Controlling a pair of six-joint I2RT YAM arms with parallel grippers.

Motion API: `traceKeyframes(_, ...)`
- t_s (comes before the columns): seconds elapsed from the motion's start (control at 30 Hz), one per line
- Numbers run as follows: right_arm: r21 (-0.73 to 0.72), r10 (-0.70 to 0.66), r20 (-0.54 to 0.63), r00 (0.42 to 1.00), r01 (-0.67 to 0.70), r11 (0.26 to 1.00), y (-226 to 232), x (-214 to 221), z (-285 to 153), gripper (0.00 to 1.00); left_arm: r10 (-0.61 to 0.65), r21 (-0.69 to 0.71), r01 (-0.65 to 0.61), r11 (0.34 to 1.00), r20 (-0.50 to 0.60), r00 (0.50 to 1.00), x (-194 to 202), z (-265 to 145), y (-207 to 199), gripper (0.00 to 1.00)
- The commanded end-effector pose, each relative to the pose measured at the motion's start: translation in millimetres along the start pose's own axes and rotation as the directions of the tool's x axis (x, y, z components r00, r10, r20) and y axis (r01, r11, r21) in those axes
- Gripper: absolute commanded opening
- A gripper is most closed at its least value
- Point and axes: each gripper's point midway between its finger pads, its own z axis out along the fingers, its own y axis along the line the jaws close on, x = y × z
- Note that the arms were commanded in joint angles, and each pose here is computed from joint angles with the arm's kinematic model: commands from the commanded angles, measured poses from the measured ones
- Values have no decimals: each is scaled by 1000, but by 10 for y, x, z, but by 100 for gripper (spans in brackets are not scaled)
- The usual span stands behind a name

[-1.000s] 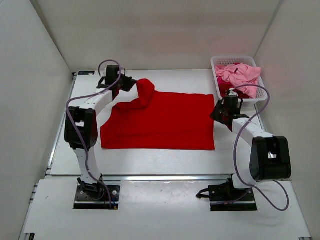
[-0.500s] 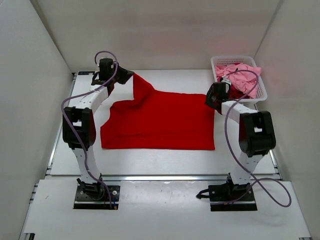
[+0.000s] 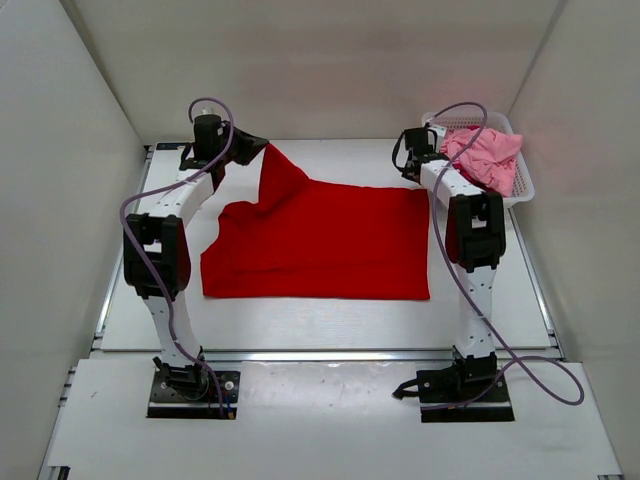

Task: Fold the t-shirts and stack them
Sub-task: Pick up the 1/3-folded T-shirt from the center of the board.

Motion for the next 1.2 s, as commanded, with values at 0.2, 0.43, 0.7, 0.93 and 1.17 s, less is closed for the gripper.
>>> traceKeyframes(0.2, 196, -56, -104, 993, 76, 978, -306, 106, 110, 25, 40, 108, -40, 993, 6, 999, -22, -40, -332, 0)
traceKeyframes(0.43, 211, -56, -112, 992, 78, 974, -444, 180, 88, 27, 33, 123, -34, 992, 7, 999, -64, -66, -376, 0)
traceKeyframes(0.7, 221, -82, -136, 987, 111, 969, -343, 90, 222, 28, 36, 132, -37, 991, 11, 999, -70, -61, -389, 0)
traceKeyframes(0.93, 221, -60, -179, 982, 99, 970, -237, 88, 322, 28, 18, 140, -19, 990, 5, 1000, -92, -74, -334, 0)
traceKeyframes(1.17, 252, -73, -177, 981, 117, 961, -195, -18, 242, 29, 32, 136, -34, 990, 15, 999, -152, -118, -351, 0)
